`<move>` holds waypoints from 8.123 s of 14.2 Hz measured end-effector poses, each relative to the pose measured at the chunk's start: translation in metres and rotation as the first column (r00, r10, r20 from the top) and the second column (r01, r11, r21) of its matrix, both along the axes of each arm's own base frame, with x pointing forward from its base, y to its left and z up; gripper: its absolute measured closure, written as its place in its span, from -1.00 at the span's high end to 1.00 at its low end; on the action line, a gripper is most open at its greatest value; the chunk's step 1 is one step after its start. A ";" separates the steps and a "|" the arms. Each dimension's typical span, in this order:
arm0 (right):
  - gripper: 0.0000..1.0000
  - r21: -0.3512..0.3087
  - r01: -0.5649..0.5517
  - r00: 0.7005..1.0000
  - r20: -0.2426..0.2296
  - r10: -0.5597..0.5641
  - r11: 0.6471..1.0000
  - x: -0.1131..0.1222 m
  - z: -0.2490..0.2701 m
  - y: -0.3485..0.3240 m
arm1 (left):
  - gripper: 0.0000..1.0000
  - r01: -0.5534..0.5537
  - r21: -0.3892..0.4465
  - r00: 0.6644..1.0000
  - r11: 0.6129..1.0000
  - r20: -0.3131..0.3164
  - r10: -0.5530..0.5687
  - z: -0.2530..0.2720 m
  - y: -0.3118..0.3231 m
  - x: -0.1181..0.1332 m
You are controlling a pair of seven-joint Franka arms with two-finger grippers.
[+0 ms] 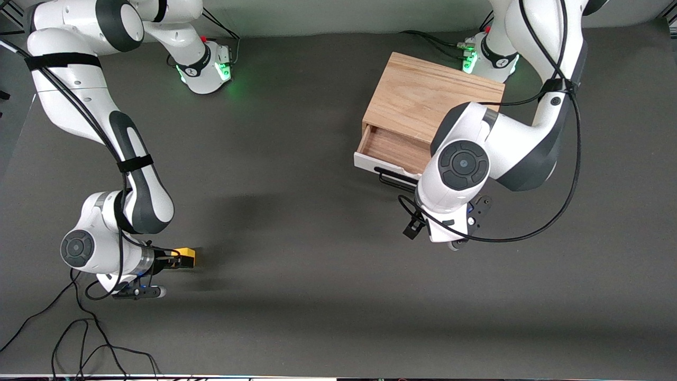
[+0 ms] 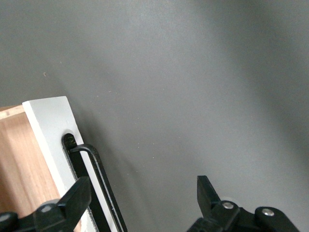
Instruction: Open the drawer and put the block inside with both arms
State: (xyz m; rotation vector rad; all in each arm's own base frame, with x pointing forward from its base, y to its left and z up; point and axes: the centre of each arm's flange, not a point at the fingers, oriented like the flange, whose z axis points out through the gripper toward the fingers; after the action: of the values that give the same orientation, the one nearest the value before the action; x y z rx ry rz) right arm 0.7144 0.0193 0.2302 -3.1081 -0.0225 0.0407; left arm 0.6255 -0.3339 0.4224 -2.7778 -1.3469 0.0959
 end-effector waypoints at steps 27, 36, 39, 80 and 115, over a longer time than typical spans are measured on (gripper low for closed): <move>0.09 -0.051 -0.041 0.999 -0.013 0.040 0.998 -0.016 -0.001 0.001 | 0.97 0.768 -0.087 0.628 0.635 -0.093 -0.772 0.206 0.257 -0.048; 0.09 0.058 0.140 0.985 -0.107 -0.133 0.988 -0.014 0.159 0.184 | 0.99 0.767 -0.105 0.623 0.633 -0.112 -0.774 0.204 0.262 -0.052; 0.09 0.162 0.235 0.968 -0.133 -0.215 0.959 -0.035 0.210 0.264 | 0.98 0.775 -0.098 0.616 0.624 -0.102 -0.781 0.204 0.262 -0.051; 1.00 0.079 0.410 0.912 -0.065 -0.406 0.909 -0.274 0.139 0.626 | 0.98 0.789 -0.047 0.610 0.613 -0.063 -0.790 0.188 0.268 -0.085; 1.00 0.026 0.088 0.994 0.059 -0.090 0.996 -0.137 0.381 -0.002 | 0.98 0.809 -0.106 0.581 0.578 -0.005 -0.814 0.188 0.298 -0.082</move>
State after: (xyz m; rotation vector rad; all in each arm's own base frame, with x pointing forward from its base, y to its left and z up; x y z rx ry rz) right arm 0.5779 0.0177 0.6107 -3.0821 0.1130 -0.0554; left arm 0.5431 -0.0358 0.6100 -3.1196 0.0815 0.1856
